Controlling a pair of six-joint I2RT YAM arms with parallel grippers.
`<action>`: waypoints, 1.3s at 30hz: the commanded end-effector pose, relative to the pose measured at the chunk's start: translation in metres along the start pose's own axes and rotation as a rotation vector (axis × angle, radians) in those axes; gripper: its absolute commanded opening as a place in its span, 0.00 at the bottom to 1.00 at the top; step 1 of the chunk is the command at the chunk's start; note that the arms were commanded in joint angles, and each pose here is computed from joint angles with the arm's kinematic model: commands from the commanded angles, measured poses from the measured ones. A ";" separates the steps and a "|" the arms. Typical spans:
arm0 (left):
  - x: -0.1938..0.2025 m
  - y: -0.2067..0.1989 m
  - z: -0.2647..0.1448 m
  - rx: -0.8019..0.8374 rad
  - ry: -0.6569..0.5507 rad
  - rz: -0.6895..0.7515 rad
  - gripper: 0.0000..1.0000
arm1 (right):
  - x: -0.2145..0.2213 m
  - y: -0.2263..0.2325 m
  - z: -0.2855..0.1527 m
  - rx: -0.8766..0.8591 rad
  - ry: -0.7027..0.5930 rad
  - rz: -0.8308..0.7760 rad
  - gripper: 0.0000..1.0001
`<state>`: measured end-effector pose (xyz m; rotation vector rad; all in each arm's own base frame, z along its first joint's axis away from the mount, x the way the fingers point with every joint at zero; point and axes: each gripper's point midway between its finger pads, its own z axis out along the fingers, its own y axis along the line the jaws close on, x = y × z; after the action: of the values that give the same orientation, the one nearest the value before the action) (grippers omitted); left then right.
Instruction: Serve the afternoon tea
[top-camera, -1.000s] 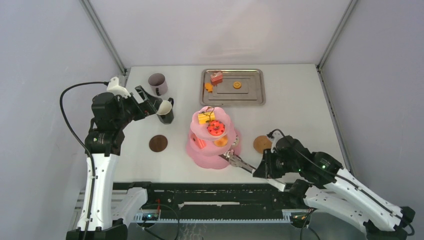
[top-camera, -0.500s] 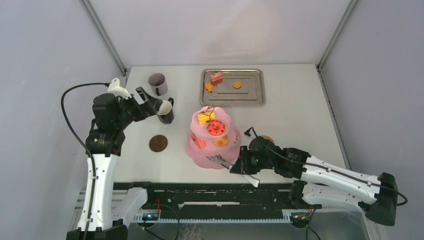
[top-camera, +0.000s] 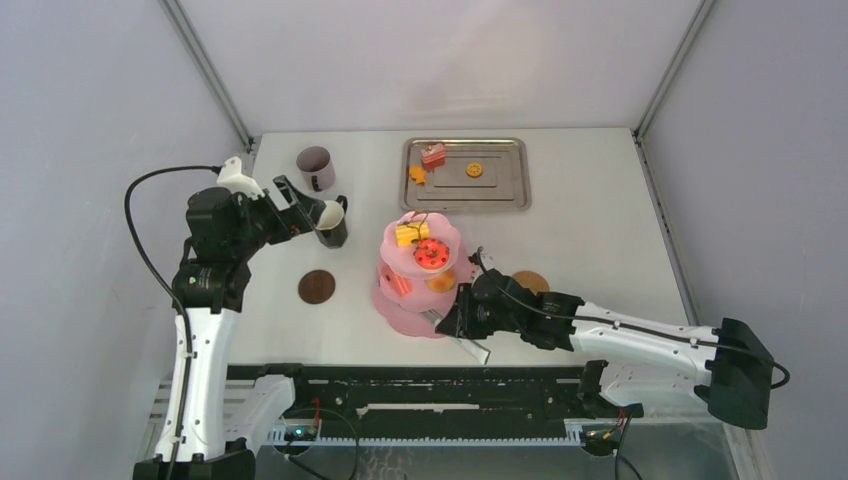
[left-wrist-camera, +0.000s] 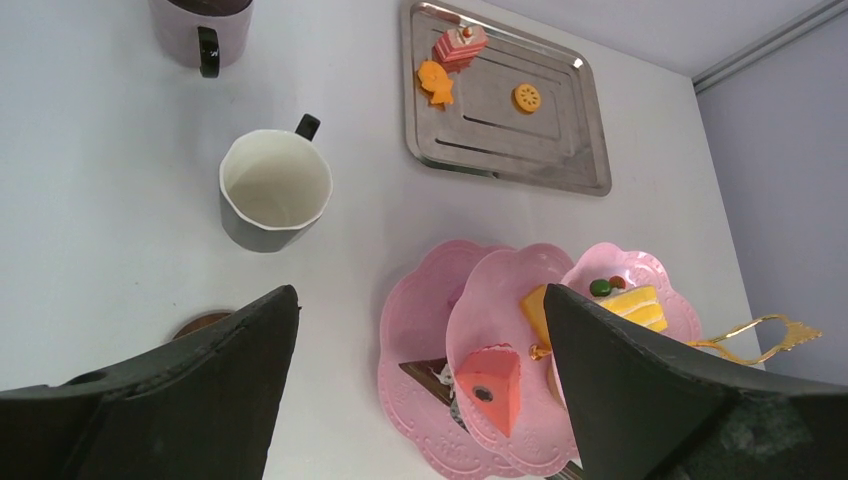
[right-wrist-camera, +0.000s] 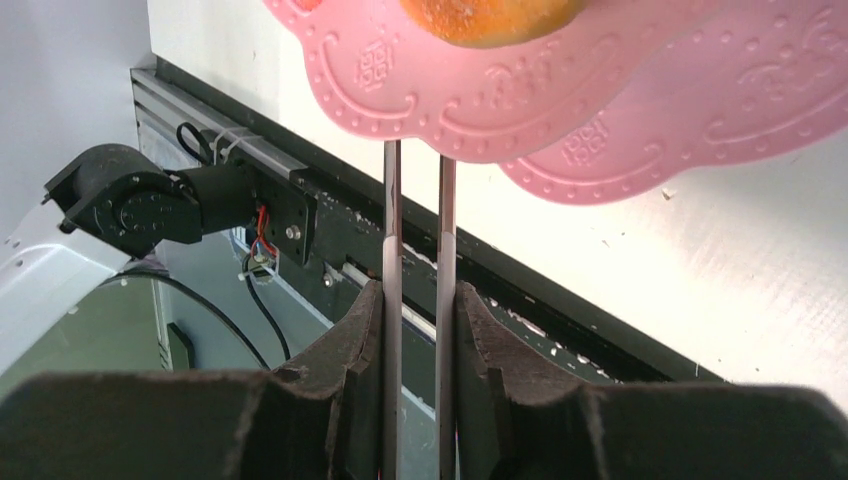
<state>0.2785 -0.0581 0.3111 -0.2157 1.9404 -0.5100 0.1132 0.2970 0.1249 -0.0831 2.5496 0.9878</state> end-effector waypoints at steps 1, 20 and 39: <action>0.008 0.003 0.001 0.000 0.008 0.025 0.96 | -0.020 0.027 0.004 -0.089 -0.087 0.016 0.00; 0.011 0.005 0.003 0.000 0.021 0.025 0.97 | -0.002 0.002 -0.003 0.015 -0.046 -0.039 0.48; 0.007 -0.001 0.008 0.028 0.015 0.002 0.97 | 0.026 -0.060 -0.106 0.128 0.023 -0.100 0.02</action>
<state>0.2781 -0.0581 0.3018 -0.2150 1.9688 -0.5058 0.0679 0.2069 0.1346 -0.2153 2.6029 0.8219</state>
